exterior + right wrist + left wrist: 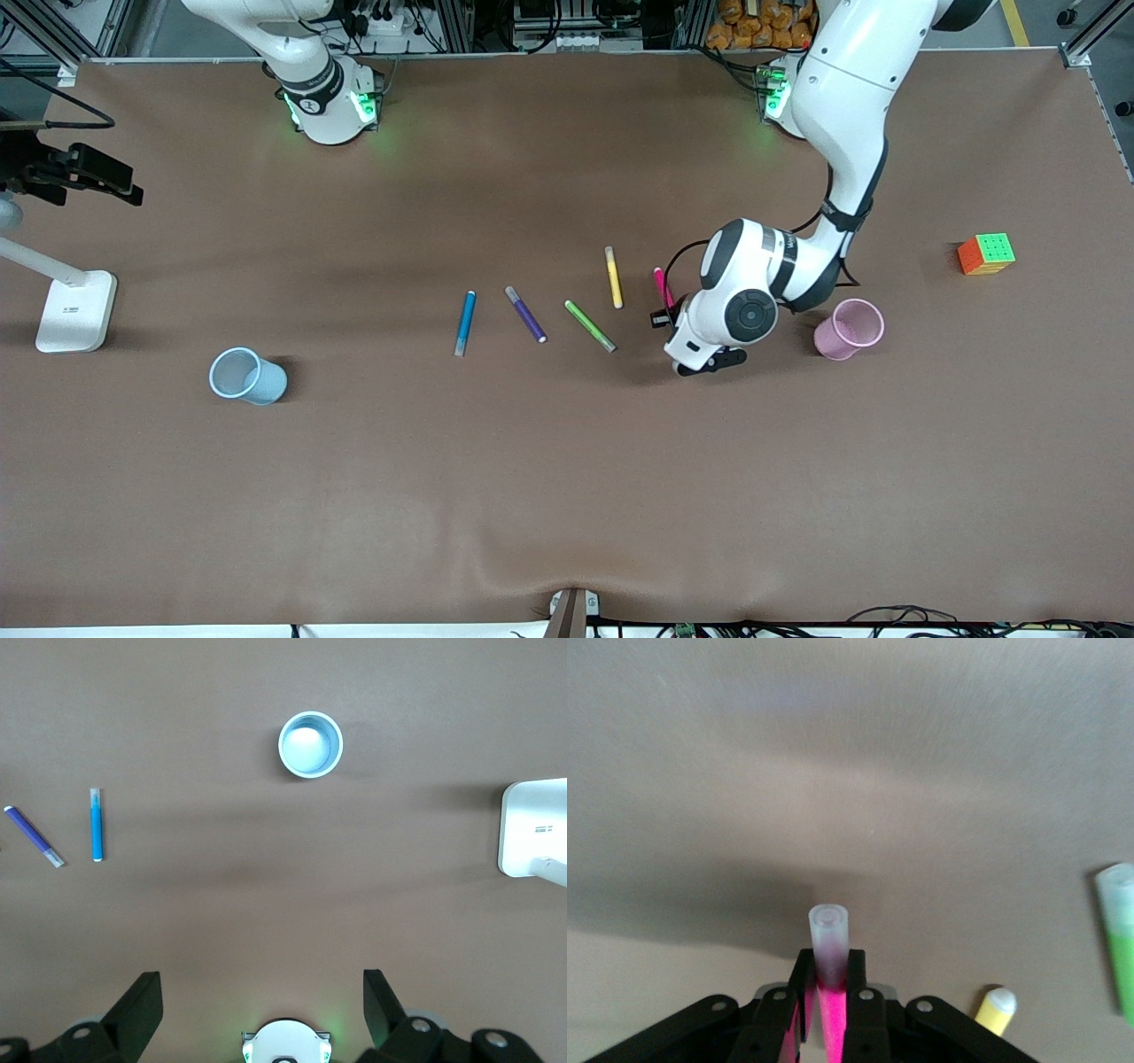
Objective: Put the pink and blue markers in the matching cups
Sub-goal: 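Lift the pink marker with the left gripper while the right gripper reaches the blue marker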
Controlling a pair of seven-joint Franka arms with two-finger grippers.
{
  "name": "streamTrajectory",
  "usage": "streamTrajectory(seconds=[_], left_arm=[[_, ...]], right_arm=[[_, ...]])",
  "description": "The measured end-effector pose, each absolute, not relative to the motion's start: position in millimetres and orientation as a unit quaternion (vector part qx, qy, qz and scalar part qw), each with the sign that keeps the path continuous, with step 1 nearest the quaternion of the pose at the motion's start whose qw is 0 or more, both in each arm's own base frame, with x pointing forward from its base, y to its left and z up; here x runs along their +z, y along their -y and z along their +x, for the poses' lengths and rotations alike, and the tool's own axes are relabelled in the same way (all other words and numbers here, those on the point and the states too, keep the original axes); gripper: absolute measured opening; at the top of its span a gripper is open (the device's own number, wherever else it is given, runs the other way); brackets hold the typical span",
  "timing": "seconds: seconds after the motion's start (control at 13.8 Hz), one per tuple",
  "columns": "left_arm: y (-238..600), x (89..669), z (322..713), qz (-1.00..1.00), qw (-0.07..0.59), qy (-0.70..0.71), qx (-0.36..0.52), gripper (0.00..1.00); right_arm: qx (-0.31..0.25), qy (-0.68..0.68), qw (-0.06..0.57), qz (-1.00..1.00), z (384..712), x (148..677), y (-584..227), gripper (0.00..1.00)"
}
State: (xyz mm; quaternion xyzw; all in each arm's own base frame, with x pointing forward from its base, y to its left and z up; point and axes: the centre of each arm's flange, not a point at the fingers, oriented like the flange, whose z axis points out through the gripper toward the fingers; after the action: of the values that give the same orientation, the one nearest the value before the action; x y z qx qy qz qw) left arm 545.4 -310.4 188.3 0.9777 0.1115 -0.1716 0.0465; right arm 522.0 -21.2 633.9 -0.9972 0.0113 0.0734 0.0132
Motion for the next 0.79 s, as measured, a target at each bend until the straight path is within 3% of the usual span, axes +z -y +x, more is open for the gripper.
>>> streamTrajectory(seconds=[0.43, 0.79], left_arm=[[234.3, 304.7, 598.6, 0.972, 0.073, -0.158, -0.159, 0.18], [184.2, 394.3, 624.4, 0.971, 0.064, -0.201, -0.111, 0.18]], right_arm=[[0.111, 0.058, 0.020, -0.992, 545.5, 589.1, -57.7, 1.00], [0.181, 0.135, 0.005, -0.974, 563.7, 502.5, -159.2, 1.00]])
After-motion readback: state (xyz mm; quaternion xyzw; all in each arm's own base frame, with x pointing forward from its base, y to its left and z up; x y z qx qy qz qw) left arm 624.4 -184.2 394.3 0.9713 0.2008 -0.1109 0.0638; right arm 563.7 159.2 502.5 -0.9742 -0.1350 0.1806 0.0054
